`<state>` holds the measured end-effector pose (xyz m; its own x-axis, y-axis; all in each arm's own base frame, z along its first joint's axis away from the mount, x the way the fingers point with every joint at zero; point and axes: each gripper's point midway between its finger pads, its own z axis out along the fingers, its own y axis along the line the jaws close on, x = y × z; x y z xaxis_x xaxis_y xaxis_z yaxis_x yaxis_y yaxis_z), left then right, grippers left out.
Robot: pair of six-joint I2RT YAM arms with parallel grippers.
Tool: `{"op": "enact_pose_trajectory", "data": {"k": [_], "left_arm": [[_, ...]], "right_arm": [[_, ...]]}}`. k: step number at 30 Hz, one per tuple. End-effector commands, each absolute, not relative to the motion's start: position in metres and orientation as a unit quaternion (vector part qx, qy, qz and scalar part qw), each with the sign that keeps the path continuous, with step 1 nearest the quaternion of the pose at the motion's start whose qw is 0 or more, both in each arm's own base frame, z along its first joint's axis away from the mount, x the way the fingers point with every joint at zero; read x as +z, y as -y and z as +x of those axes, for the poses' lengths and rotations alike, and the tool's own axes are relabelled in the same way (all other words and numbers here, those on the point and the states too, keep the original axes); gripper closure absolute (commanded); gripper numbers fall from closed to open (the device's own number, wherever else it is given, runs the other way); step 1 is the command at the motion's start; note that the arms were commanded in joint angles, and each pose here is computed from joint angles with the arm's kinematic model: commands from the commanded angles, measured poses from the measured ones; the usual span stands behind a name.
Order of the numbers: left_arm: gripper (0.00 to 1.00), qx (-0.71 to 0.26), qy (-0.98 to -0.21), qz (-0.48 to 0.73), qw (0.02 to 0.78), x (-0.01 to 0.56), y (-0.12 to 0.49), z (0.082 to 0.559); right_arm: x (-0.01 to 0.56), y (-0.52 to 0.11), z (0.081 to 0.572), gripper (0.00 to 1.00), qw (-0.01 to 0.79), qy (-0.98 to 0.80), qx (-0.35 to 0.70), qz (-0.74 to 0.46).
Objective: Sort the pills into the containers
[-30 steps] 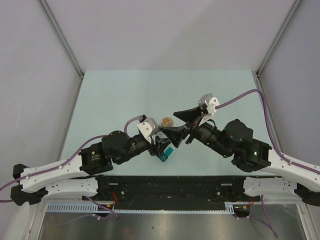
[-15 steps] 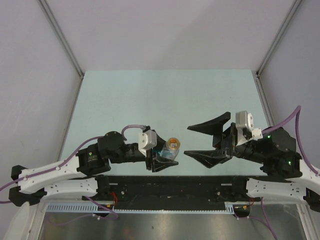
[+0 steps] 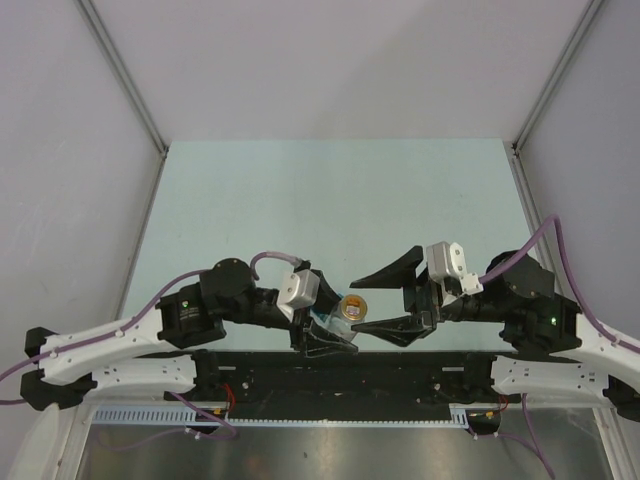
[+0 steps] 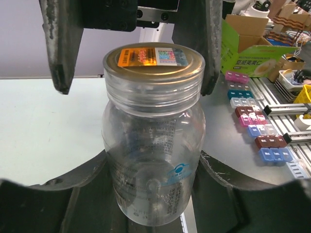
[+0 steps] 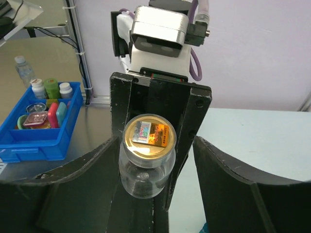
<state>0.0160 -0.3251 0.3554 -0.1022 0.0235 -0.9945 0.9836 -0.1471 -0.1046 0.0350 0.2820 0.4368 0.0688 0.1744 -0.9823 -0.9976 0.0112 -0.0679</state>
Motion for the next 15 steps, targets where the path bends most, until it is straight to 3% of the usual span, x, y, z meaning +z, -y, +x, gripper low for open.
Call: {"op": "enact_pose_trajectory", "data": {"k": [1, 15], "left_arm": [[0.99, -0.579, -0.446, 0.516, 0.447, 0.386, 0.324, 0.008], [1.0, -0.577, -0.442, 0.519, 0.449, 0.385, 0.326, 0.008]], "right_arm": [[0.453, -0.281, 0.027, 0.35, 0.57, -0.401, 0.542, -0.47], [0.45, -0.294, 0.017, 0.44, 0.537, -0.394, 0.572, -0.479]]}}
